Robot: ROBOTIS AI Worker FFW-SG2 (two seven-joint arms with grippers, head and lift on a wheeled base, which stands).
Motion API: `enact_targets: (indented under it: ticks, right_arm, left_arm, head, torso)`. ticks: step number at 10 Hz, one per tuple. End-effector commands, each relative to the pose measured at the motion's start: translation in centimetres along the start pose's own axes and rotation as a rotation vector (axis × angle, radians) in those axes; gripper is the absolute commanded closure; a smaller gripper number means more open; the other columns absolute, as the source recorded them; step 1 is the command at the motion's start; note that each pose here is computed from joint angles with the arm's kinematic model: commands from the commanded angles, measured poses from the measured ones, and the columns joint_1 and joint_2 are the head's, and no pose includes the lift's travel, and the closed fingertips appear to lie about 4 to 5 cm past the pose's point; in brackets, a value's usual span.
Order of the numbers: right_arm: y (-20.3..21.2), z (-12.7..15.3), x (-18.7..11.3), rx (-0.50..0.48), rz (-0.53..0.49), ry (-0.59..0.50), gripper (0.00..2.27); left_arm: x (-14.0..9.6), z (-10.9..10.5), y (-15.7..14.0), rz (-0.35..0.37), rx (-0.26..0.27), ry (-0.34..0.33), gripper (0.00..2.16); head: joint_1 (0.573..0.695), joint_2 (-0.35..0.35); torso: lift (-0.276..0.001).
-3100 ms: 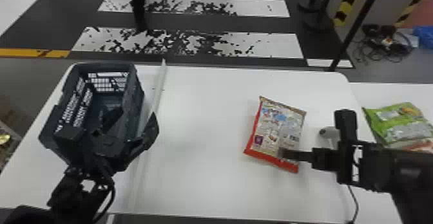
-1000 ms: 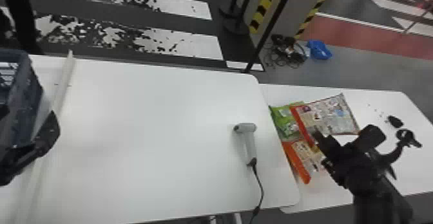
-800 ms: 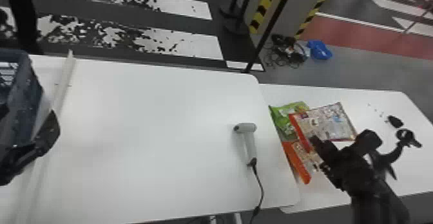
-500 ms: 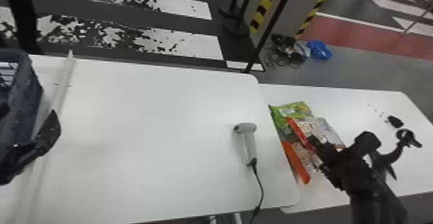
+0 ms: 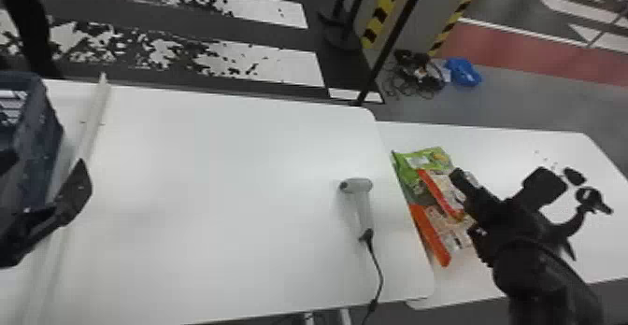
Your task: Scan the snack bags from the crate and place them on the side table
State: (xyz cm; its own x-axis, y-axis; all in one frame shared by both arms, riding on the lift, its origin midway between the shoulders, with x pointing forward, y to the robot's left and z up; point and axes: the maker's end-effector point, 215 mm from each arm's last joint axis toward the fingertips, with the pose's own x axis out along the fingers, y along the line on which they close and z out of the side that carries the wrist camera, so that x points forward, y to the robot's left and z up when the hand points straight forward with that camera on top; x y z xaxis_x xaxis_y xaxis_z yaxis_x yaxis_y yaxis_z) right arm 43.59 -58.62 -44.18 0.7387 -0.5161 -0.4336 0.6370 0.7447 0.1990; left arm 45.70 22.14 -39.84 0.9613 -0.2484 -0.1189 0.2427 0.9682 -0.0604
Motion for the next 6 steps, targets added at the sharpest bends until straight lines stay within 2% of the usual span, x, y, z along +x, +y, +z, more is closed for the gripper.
enact_targets:
  ticks: [1,3,4,6]
  right_arm:
    - [5.2,1.6,-2.3,-0.079,0.077,-0.088,0.07]
    - [13.5,1.8,-6.8,-0.180,0.206,-0.206,0.05]
    - [17.8,0.6,-9.3,-0.236,0.274,-0.253,0.04]
    - [24.7,-2.4,-14.7,-0.295,0.390,-0.342,0.03]
  left_arm:
    - [0.0,0.1,-0.1,-0.001,0.000,-0.003,0.08]
    - [0.0,0.1,-0.1,0.002,-0.003,-0.004,0.08]
    - [0.1,0.1,-0.2,0.002,-0.004,-0.004,0.08]
    - [0.1,0.0,-0.3,0.003,-0.006,-0.003,0.08]
  head:
    - [0.695,-0.350]
    - [0.695,-0.350]
    - [0.695,-0.337]
    - [0.695,-0.223]
  torso:
    - [-0.050]
    - [-0.050]
    - [-0.050]
    - [-0.050]
